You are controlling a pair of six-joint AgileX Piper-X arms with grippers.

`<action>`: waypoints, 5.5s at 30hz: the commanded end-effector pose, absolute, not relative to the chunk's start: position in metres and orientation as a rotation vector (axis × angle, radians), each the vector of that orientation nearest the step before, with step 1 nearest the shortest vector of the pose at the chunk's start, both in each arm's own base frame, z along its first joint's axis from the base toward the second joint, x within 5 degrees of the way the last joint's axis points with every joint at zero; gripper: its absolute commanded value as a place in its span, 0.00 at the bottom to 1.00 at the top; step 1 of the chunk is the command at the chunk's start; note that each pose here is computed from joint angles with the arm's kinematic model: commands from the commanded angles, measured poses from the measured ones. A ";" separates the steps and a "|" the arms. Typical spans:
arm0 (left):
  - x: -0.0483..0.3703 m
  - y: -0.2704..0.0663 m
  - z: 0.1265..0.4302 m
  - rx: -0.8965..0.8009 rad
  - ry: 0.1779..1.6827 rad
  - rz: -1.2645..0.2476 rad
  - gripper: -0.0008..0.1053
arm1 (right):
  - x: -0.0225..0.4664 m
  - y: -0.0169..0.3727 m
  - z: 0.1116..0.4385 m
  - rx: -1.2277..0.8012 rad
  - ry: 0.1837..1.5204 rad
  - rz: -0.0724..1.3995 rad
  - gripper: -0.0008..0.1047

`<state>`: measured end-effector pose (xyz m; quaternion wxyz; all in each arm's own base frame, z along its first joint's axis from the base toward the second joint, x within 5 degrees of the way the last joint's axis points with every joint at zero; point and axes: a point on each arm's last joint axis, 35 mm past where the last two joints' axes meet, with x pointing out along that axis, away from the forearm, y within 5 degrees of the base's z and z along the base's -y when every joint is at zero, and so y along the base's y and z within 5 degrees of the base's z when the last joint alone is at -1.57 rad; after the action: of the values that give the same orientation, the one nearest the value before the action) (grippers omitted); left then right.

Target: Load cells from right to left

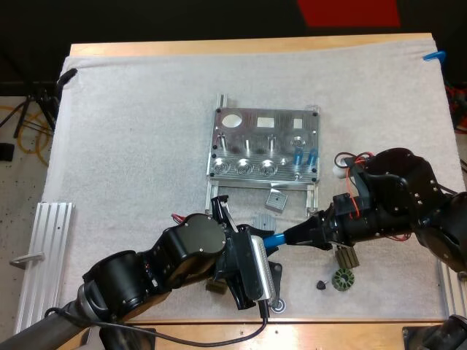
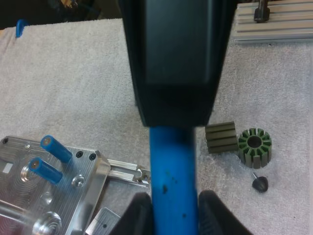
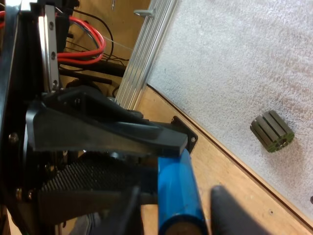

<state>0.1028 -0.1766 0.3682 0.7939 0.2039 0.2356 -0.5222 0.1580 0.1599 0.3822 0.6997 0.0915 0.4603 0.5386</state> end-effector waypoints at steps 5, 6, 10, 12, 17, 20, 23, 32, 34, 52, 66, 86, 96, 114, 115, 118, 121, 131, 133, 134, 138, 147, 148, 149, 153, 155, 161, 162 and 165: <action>0.102 -0.177 0.372 0.425 0.483 -1.129 0.11 | 0.158 0.161 0.384 0.203 1.014 1.209 0.08; 0.102 -0.177 0.372 0.425 0.483 -1.129 0.11 | 0.158 0.161 0.384 0.203 1.014 1.209 0.08; 0.102 -0.177 0.372 0.425 0.483 -1.129 0.11 | 0.158 0.161 0.384 0.196 1.008 1.213 0.08; 0.102 -0.177 0.372 0.425 0.483 -1.129 0.11 | 0.158 0.161 0.384 0.181 0.997 1.213 0.08; 0.102 -0.177 0.372 0.416 0.489 -1.130 0.24 | 0.159 0.160 0.383 0.152 0.976 1.209 0.08; 0.102 -0.178 0.372 0.389 0.505 -1.140 0.47 | 0.159 0.160 0.383 0.143 0.969 1.213 0.08; 0.102 -0.178 0.372 0.361 0.523 -1.131 0.64 | 0.159 0.160 0.383 0.111 0.946 1.216 0.08; 0.101 -0.176 0.369 0.360 0.565 -1.112 0.65 | 0.159 0.158 0.380 -0.046 0.877 1.206 0.08; 0.101 -0.175 0.369 0.330 0.582 -1.081 0.65 | 0.158 0.155 0.377 -0.095 0.890 1.177 0.08; 0.109 -0.163 0.362 -0.094 0.763 -0.508 0.65 | 0.160 0.146 0.368 -0.405 0.842 1.035 0.08; 0.107 -0.158 0.357 -0.082 0.800 -0.449 0.65 | 0.162 0.145 0.369 -0.494 0.804 1.006 0.08; 0.098 -0.142 0.370 -0.124 0.751 -0.475 0.65 | 0.224 0.191 0.385 -0.734 0.843 0.988 0.08; 0.091 -0.129 0.371 -0.091 0.759 -0.432 0.65 | 0.260 0.218 0.380 -0.869 0.870 0.985 0.08; 0.092 -0.128 0.371 -0.066 0.734 -0.399 0.65 | 0.314 0.258 0.334 -1.080 0.905 0.975 0.08; 0.092 -0.128 0.371 -0.060 0.732 -0.400 0.65 | 0.316 0.259 0.331 -1.088 0.908 0.972 0.08; 0.092 -0.128 0.371 -0.057 0.732 -0.402 0.65 | 0.321 0.262 0.321 -1.107 0.920 0.956 0.08; 0.092 -0.128 0.371 -0.057 0.732 -0.402 0.65 | 0.325 0.265 0.315 -1.111 0.920 0.959 0.08; 0.092 -0.128 0.371 -0.057 0.732 -0.402 0.65 | 0.335 0.272 0.291 -1.161 0.956 0.935 0.08; 0.092 -0.128 0.371 -0.057 0.732 -0.402 0.65 | 0.337 0.273 0.286 -1.164 0.968 0.938 0.08; 0.092 -0.128 0.371 -0.057 0.732 -0.402 0.65 | 0.337 0.274 0.283 -1.165 0.975 0.940 0.08; 0.092 -0.128 0.371 -0.057 0.732 -0.402 0.65 | 0.339 0.275 0.276 -1.174 0.992 0.938 0.08; 0.092 -0.128 0.371 -0.057 0.732 -0.402 0.65 | 0.343 0.277 0.260 -1.199 1.029 0.927 0.08; 0.092 -0.128 0.371 -0.057 0.732 -0.402 0.65 | 0.344 0.278 0.259 -1.201 1.032 0.927 0.08; 0.092 -0.128 0.371 -0.057 0.732 -0.402 0.65 | 0.344 0.278 0.255 -1.203 1.041 0.929 0.08; 0.092 -0.128 0.371 -0.057 0.732 -0.402 0.65 | 0.346 0.279 0.247 -1.206 1.062 0.933 0.08; 0.092 -0.128 0.371 -0.057 0.732 -0.402 0.65 | 0.346 0.279 0.245 -1.209 1.066 0.933 0.08; 0.092 -0.128 0.371 -0.057 0.732 -0.402 0.65 | 0.347 0.279 0.243 -1.240 1.074 0.896 0.08; 0.092 -0.128 0.371 -0.057 0.732 -0.402 0.65 | 0.347 0.279 0.243 -1.241 1.074 0.895 0.08; 0.092 -0.128 0.371 -0.057 0.732 -0.402 0.65 | 0.348 0.278 0.243 -1.239 1.075 0.894 0.08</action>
<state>0.0926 -0.1293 0.3689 0.9090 -0.0292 0.3628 -0.2029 0.3477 0.2782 0.2442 0.5993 -0.5295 0.4606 0.3851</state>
